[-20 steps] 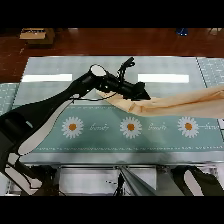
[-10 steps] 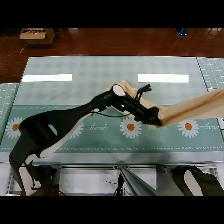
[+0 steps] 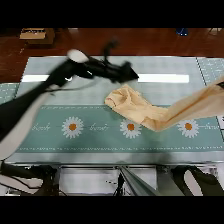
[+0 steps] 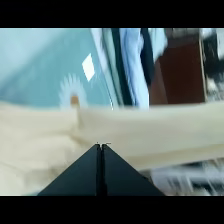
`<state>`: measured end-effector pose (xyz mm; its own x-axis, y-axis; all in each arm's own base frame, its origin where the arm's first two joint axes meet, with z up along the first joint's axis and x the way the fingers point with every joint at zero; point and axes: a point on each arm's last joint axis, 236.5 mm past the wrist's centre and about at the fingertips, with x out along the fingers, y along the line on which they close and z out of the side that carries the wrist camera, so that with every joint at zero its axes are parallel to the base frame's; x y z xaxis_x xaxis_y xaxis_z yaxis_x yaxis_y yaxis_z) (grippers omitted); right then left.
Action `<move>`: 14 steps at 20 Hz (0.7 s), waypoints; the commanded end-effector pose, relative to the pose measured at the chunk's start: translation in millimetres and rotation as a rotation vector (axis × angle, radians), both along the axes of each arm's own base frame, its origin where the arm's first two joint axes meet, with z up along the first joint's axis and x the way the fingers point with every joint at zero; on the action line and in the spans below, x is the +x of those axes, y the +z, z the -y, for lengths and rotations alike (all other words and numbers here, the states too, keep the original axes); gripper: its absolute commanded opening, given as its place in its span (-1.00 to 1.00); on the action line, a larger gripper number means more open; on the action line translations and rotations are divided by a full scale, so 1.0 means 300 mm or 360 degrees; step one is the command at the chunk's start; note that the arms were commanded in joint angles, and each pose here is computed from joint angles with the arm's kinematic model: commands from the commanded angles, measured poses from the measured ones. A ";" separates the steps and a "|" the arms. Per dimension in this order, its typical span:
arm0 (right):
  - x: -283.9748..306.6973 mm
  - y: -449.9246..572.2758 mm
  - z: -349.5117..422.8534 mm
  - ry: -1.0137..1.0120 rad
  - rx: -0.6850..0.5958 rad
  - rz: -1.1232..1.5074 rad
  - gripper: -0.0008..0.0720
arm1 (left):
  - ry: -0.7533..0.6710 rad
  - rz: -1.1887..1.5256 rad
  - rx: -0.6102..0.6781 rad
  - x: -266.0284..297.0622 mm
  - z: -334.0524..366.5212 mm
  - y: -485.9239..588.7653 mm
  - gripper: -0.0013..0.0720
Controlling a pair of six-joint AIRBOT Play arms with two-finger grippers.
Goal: Fold the shirts.
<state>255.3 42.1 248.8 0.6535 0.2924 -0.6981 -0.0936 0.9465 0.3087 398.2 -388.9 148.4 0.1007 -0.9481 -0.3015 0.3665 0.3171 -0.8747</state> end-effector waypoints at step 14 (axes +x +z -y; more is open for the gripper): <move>0.425 -0.667 -0.709 0.0338 0.0454 -0.0166 -0.90 | 0.0823 0.0703 0.0162 -0.082 -1.008 0.680 -0.92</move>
